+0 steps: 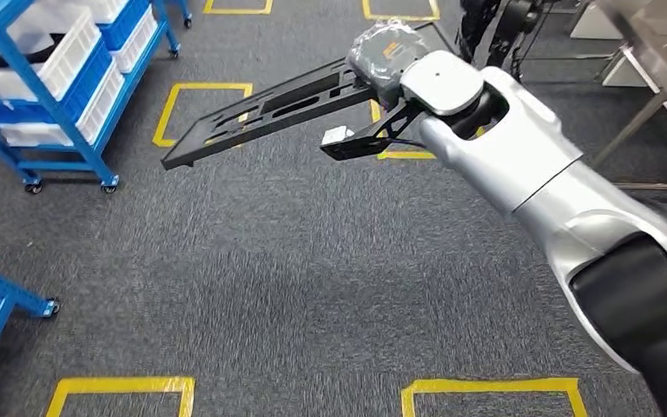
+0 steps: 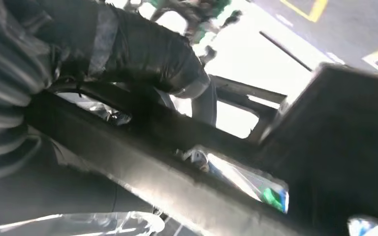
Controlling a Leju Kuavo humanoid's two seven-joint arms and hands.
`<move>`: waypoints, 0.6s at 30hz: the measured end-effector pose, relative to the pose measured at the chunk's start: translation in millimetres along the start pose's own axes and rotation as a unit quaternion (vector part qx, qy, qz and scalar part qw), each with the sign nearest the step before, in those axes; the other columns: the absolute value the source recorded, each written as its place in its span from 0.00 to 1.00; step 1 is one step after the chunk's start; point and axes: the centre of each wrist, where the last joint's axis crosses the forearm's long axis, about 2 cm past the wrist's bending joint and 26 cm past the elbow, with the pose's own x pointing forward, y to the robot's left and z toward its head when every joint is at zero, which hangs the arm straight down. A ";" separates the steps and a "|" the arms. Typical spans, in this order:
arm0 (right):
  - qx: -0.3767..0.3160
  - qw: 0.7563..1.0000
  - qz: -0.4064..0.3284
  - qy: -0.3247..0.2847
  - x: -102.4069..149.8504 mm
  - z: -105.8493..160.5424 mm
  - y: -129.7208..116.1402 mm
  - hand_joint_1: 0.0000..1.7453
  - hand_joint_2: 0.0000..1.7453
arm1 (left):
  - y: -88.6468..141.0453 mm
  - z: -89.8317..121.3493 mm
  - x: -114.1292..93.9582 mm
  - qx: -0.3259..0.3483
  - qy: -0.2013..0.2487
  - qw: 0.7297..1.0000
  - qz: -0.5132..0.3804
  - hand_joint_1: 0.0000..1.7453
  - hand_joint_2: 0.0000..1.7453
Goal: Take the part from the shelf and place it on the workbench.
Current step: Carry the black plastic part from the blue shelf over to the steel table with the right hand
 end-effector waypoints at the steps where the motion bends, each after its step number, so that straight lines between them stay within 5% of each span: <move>1: -0.002 1.000 0.004 0.006 -5.1 1.7 -6.6 1.00 1.00 | -1.6 0.4 -1.1 -0.001 0.002 1.000 0.000 0.00 1.00; 18: -0.023 0.999 0.026 0.026 -16.5 17.7 -18.8 1.00 1.00 | -12.4 3.4 -8.7 -0.017 0.008 1.000 0.007 0.00 1.00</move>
